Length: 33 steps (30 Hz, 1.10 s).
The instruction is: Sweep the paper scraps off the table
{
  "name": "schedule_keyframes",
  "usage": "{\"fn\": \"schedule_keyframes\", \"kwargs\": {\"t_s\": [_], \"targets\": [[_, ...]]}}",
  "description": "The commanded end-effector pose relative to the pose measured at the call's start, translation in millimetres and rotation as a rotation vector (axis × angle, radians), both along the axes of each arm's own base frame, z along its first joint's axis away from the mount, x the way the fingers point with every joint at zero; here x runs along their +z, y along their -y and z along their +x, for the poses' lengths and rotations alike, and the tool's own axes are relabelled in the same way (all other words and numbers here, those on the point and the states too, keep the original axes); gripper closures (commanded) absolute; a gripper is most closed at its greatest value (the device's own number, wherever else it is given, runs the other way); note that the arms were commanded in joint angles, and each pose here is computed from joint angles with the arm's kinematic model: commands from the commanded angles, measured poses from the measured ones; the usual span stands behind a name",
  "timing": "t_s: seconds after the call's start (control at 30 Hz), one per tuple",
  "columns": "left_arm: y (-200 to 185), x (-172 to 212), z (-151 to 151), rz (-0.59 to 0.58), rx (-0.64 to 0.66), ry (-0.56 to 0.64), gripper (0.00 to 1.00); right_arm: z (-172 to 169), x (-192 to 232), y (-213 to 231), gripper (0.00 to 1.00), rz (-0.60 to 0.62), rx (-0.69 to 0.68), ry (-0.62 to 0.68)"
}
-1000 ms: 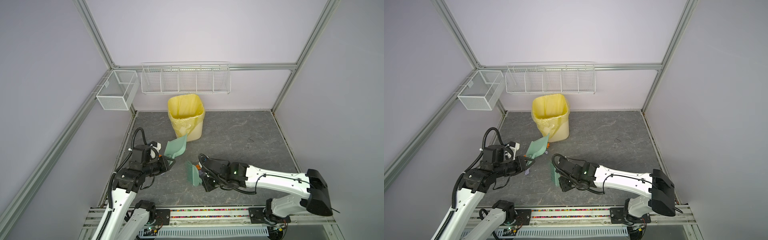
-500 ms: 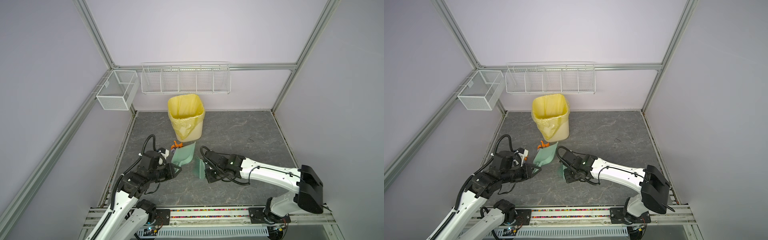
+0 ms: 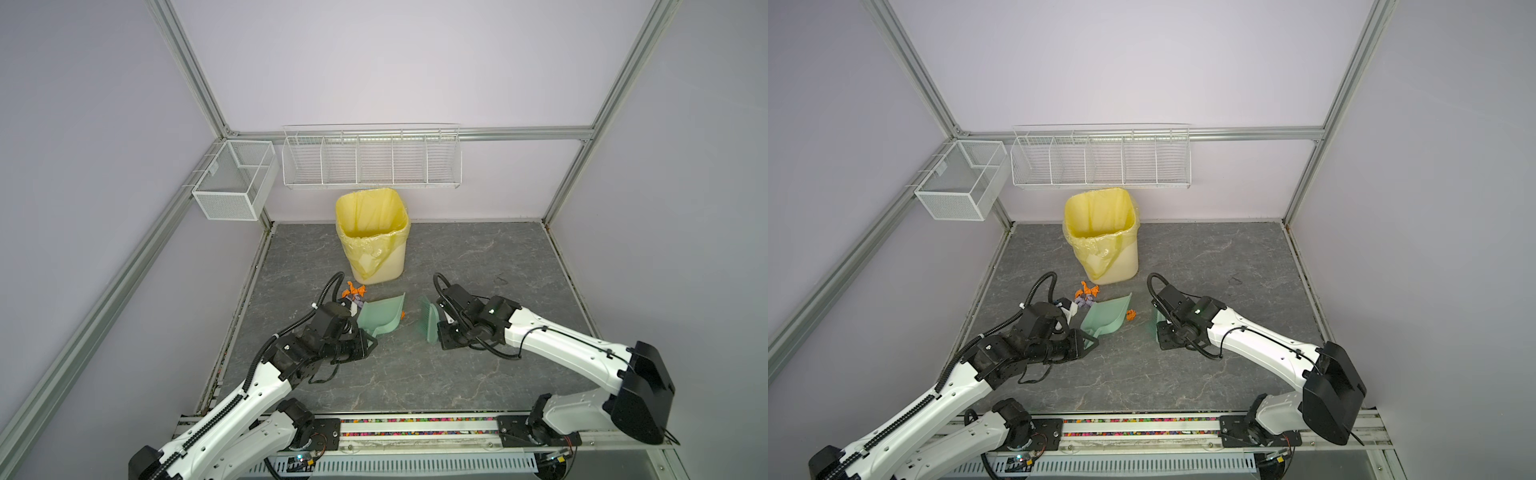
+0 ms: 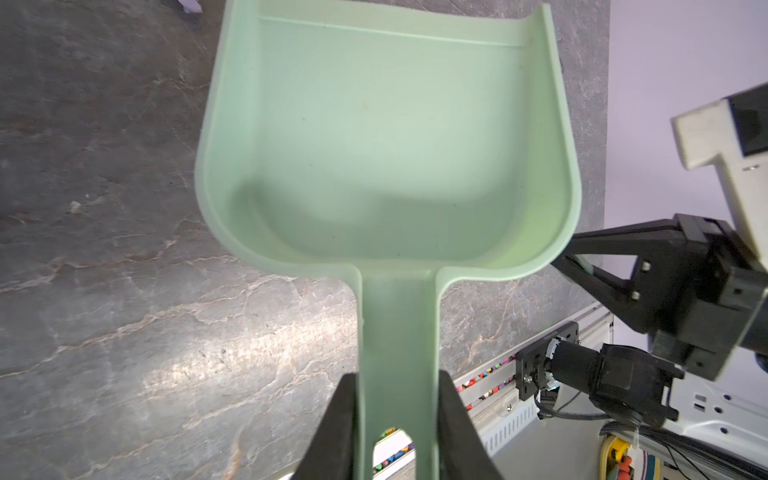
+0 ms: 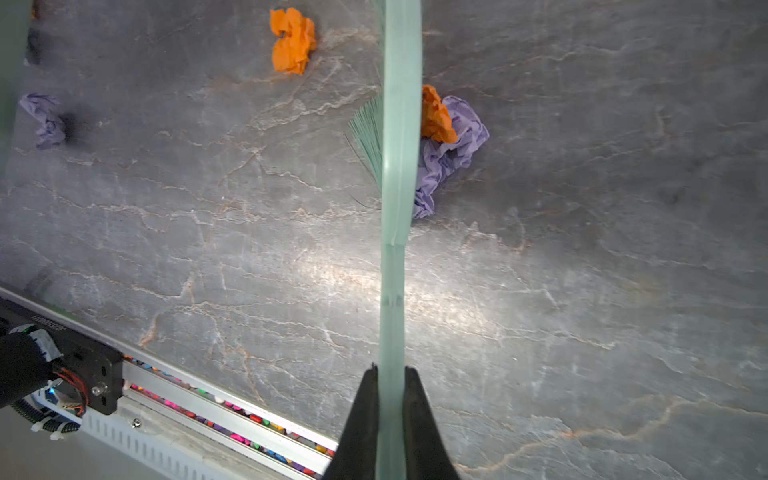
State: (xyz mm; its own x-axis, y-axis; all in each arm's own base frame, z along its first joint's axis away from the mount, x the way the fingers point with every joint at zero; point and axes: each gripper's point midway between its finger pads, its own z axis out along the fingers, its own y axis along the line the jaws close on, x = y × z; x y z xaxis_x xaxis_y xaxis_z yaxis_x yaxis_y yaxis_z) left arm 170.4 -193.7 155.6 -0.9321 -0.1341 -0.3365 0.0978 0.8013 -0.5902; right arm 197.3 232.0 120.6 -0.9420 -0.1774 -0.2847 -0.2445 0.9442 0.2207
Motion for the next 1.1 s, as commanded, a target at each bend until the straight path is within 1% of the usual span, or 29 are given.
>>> {"fn": "schedule_keyframes", "kwargs": {"t_s": [0.0,0.17,0.33,0.43,0.63,0.73,0.9,1.07], "targets": [[2.6,21.1,14.7,0.004,0.010,0.086,1.00,-10.4,5.8,9.7,0.93,-0.012,0.034,-0.012],[2.1,24.2,18.6,0.025,0.008,0.099,1.00,-3.2,37.0,-12.1,0.93,0.088,0.042,0.051],[-5.2,25.7,21.5,0.062,0.030,0.114,1.00,3.3,62.4,-33.2,0.93,0.129,0.057,0.110],[-10.4,24.9,23.0,0.081,0.047,0.126,1.00,4.8,69.5,-51.0,0.93,0.154,0.079,0.126],[-18.1,21.0,24.1,0.115,0.074,0.122,1.00,14.0,59.1,-85.0,0.93,0.172,0.117,0.106],[-16.2,20.6,23.4,0.107,0.066,0.117,1.00,23.0,51.5,-94.9,0.93,0.167,0.132,0.098],[-17.0,16.8,21.5,0.100,0.073,0.111,1.00,37.7,48.8,-101.5,0.93,0.211,0.119,0.081],[-17.3,11.7,21.8,0.110,0.070,0.107,1.00,48.4,36.9,-89.5,0.93,0.203,0.077,0.051]]}}
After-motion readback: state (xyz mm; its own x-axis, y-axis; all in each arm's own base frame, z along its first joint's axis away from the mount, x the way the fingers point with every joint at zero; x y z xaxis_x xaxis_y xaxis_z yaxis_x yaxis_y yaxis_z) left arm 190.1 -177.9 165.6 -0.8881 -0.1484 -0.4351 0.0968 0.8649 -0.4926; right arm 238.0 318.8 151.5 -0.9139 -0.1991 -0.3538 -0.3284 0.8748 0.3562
